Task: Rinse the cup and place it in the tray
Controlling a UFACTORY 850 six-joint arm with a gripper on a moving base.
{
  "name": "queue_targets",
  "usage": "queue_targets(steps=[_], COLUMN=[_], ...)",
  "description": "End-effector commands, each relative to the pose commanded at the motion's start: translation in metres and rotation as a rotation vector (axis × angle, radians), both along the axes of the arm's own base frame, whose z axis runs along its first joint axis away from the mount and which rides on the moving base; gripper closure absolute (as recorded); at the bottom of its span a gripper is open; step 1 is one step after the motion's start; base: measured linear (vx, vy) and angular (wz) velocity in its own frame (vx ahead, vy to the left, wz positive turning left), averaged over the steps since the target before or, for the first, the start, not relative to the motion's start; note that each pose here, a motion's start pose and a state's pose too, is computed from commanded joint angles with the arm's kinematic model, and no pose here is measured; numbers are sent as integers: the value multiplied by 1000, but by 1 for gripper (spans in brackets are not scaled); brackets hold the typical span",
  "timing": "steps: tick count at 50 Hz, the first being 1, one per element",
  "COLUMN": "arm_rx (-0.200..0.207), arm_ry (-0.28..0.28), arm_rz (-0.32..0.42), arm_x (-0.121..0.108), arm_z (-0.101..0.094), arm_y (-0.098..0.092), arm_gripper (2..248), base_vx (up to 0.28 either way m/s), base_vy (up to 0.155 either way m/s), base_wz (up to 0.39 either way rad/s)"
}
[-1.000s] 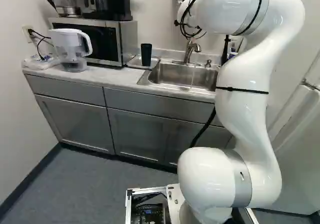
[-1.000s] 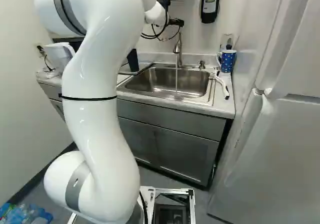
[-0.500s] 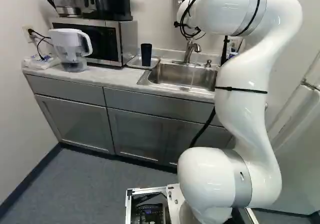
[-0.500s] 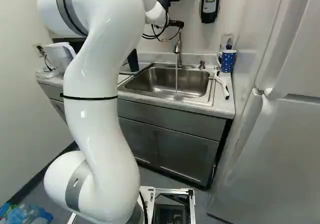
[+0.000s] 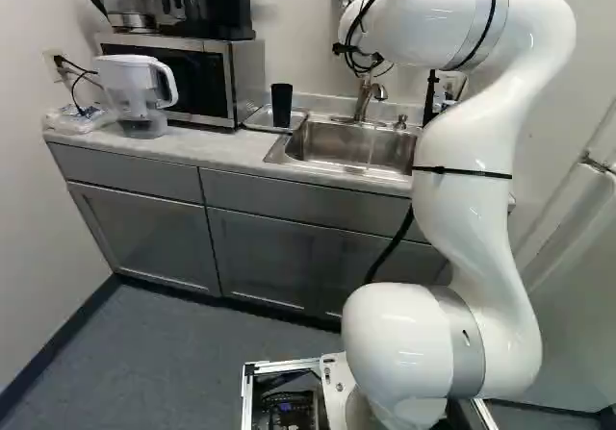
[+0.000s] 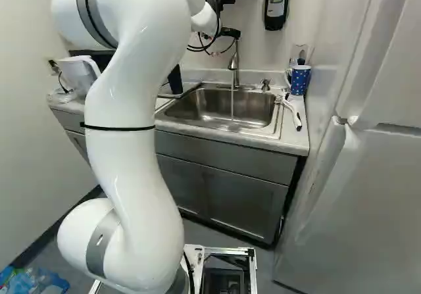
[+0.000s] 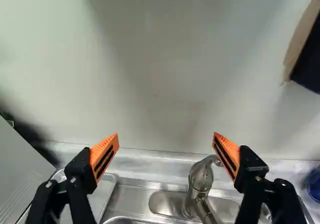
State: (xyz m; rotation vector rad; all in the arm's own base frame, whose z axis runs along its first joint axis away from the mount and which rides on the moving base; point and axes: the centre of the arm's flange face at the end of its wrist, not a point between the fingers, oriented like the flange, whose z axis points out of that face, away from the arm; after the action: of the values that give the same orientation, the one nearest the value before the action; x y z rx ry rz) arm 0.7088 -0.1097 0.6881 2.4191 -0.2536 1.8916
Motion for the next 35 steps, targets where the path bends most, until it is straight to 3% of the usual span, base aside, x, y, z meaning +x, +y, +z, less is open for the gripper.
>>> queue_targets(steps=[35], arm_rx=[4], arm_ry=[27], arm_rz=[0], arm_x=[-1], arm_z=[-2], arm_y=[0], arm_gripper=[3], base_vx=[0], base_vy=[0], base_wz=[0])
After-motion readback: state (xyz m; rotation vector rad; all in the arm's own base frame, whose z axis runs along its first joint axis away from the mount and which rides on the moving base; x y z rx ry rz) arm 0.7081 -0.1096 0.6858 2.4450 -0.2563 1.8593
